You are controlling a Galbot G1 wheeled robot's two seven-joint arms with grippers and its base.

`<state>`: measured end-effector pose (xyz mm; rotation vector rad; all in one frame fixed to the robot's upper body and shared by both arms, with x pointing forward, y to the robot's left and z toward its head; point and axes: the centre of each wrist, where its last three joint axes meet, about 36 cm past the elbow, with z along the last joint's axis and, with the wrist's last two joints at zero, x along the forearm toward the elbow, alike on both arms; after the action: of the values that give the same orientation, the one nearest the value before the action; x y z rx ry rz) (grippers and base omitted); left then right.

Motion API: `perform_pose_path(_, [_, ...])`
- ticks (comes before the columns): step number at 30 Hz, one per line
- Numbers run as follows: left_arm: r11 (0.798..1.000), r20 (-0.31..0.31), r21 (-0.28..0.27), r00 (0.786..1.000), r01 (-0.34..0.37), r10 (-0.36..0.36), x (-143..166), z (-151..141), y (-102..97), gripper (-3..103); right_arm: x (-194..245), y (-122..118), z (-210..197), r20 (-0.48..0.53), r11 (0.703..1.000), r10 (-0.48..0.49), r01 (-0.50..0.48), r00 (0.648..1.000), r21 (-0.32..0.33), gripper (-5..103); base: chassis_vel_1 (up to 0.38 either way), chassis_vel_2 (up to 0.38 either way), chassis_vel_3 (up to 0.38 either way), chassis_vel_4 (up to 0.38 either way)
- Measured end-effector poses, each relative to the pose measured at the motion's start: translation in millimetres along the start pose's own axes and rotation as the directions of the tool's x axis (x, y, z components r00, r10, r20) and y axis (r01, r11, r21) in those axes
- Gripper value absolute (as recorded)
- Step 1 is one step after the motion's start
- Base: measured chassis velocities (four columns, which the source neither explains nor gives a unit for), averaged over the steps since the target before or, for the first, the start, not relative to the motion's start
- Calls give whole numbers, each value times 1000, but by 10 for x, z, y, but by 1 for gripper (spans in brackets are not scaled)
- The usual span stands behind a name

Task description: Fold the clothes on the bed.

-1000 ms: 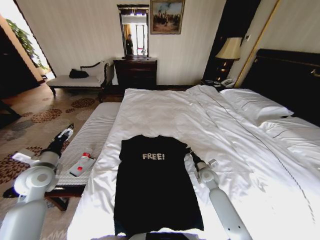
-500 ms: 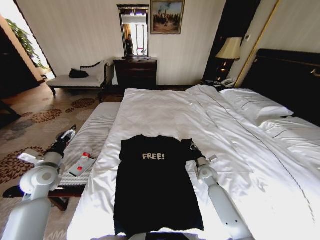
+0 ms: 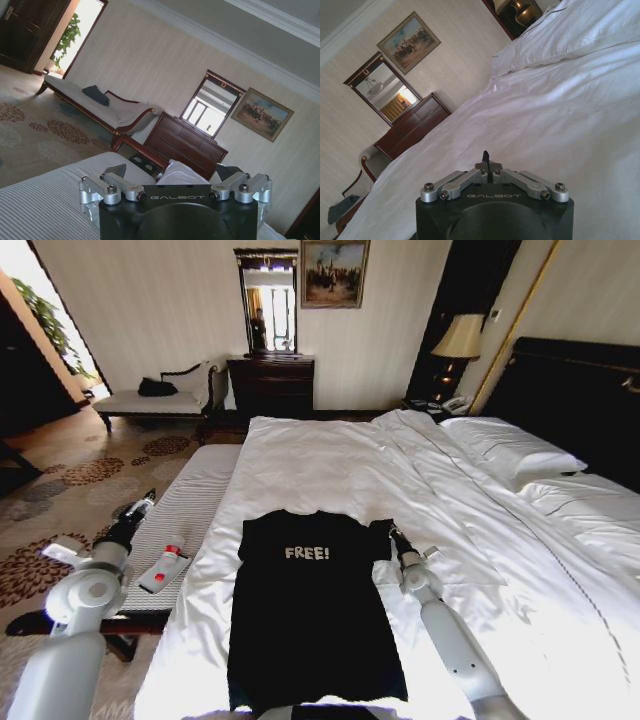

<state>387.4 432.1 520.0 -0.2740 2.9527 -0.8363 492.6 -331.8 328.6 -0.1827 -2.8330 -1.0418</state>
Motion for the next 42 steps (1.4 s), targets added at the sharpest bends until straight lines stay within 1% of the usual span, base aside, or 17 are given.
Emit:
perform_pose_path(3, [1000, 2, -1, 1000, -1, 1, 4, -6, -7, 100, 7, -27, 10, -1, 1000, 6, -6, 1000, 12, 0, 0, 0, 0, 0])
perform_pose_path(5, [1000, 5, -3, 1000, -1, 1, 16, -20, -10, 100, 32, -67, 34, -3, 999, 14, -14, 1000, 34, 0, 0, 0, 0, 0])
perform_pose_path(10, [1000, 7, -10, 1000, 4, -4, 39, -23, -3, 100, 87, -125, 89, -11, 998, 25, -24, 1000, 50, 0, 0, 0, 0, 0])
perform_pose_path(16, [1000, 8, -14, 1000, 7, -7, 43, -18, -9, 100, 103, -135, 95, -10, 998, 27, -26, 1000, 59, 0, 0, 0, 0, 0])
perform_pose_path(23, [1000, 3, -17, 1000, 12, -12, 54, 42, -19, 100, 112, -170, 13, 1, 996, 26, -26, 1000, 87, 0, 0, 0, 0, 0])
perform_pose_path(26, [1000, 2, -17, 1000, 12, -12, 59, 46, -21, 100, 128, -159, 15, 8, 995, 15, -16, 1000, 101, -2, 0, 0, 0, 0])
perform_pose_path(30, [1000, 7, -18, 1000, 17, -17, 76, 29, -2, 100, 254, -86, 3, 23, 994, -8, 5, 1000, 113, 20, 0, 0, 0, 0])
perform_pose_path(31, [1000, 7, -18, 1000, 17, -17, 76, 29, -2, 100, 254, -86, 3, 23, 994, -8, 5, 1000, 113, 20, 0, 0, 0, 0])
perform_pose_path(32, [1000, 6, -19, 1000, 19, -19, 82, 29, 6, 100, 293, -84, -4, 32, 993, -11, 7, 999, 120, 24, 0, 0, 0, 0])
perform_pose_path(33, [1000, 6, -18, 1000, 20, -20, 88, 32, 13, 100, 329, -87, -14, 47, 992, -13, 7, 999, 129, 24, 0, 0, 0, 0])
perform_pose_path(35, [1000, 4, -16, 1000, 22, -22, 97, 48, 21, 100, 400, -102, -44, 74, 989, -11, 0, 997, 145, 36, 0, 0, 0, 0])
perform_pose_path(36, [1000, 4, -16, 1000, 22, -22, 97, 48, 21, 100, 400, -102, -44, 74, 989, -11, 0, 997, 145, 36, 0, 0, 0, 0])
perform_pose_path(37, [1000, 3, -15, 1000, 23, -23, 99, 53, 22, 100, 444, -109, -64, 83, 989, -6, -7, 997, 149, 41, 0, 0, 0, 0])
perform_pose_path(38, [1000, 4, -15, 1000, 23, -23, 99, 57, 22, 100, 491, -111, -84, 87, 989, 1, -14, 996, 149, 46, 0, 0, 0, 0])
perform_pose_path(39, [1000, 4, -14, 1000, 22, -22, 97, 58, 18, 100, 564, -100, -105, 85, 990, 11, -23, 996, 140, 46, 0, 0, 0, 0])
perform_pose_path(41, [1000, 7, -12, 1000, 18, -18, 81, 55, 3, 100, 753, -33, -119, 30, 994, 46, -49, 998, 97, 57, 0, 0, 0, 0])
perform_pose_path(42, [1000, 7, -12, 1000, 18, -18, 81, 55, 3, 100, 753, -33, -119, 30, 994, 46, -49, 998, 97, 57, 0, 0, 0, 0])
